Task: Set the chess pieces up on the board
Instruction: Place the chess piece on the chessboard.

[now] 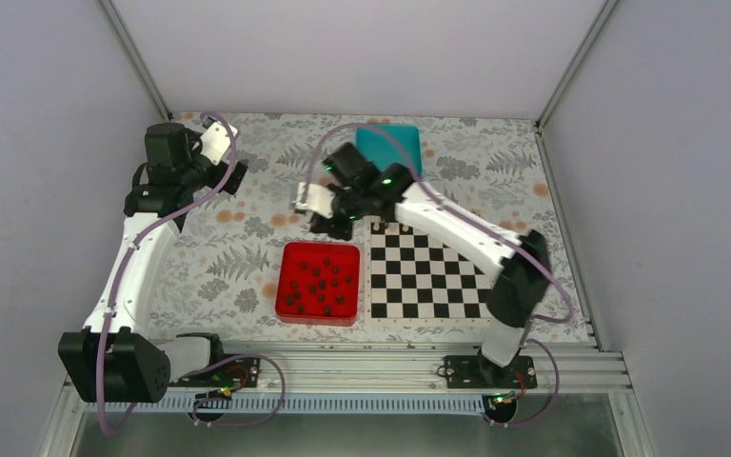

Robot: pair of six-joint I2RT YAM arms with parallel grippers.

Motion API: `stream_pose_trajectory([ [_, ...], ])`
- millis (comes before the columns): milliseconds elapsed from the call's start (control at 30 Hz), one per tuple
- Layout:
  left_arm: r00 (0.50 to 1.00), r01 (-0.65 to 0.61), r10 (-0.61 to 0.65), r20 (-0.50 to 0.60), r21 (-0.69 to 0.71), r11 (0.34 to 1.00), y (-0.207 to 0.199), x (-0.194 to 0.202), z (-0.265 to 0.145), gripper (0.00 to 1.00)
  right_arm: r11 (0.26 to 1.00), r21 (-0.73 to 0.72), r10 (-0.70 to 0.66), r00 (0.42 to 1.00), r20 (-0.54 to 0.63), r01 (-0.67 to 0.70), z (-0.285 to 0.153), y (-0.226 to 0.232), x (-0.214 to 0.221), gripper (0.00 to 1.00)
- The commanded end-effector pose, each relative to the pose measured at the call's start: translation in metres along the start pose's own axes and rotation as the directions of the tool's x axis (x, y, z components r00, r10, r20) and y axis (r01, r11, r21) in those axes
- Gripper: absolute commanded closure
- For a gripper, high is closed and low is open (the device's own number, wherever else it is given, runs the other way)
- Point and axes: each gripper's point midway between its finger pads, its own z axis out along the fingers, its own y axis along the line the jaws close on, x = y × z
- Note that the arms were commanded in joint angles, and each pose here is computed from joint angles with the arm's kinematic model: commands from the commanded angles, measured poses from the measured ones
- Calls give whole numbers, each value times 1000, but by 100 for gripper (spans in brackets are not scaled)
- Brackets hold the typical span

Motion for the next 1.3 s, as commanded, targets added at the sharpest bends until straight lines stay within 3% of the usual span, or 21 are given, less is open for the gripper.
stream_pose_trajectory([
  [0, 1000, -6, 6, 31, 12, 1000, -2, -4, -3, 0, 995, 17, 95, 991, -91, -94, -38, 3, 53, 95],
  [200, 1000, 0, -1, 23, 34, 999, -5, -1, 3, 0, 981, 90, 180, 976, -121, -170, -70, 11, 123, 94],
  [600, 1000, 21, -21, 19, 41, 999, -4, 2, 17, 0, 973, -17, 220, 947, -233, -230, -36, 62, 206, 94],
  [1267, 1000, 28, -28, -10, 34, 999, -3, 13, 29, 0, 950, -168, 203, 928, -311, -264, -10, 105, 238, 95],
])
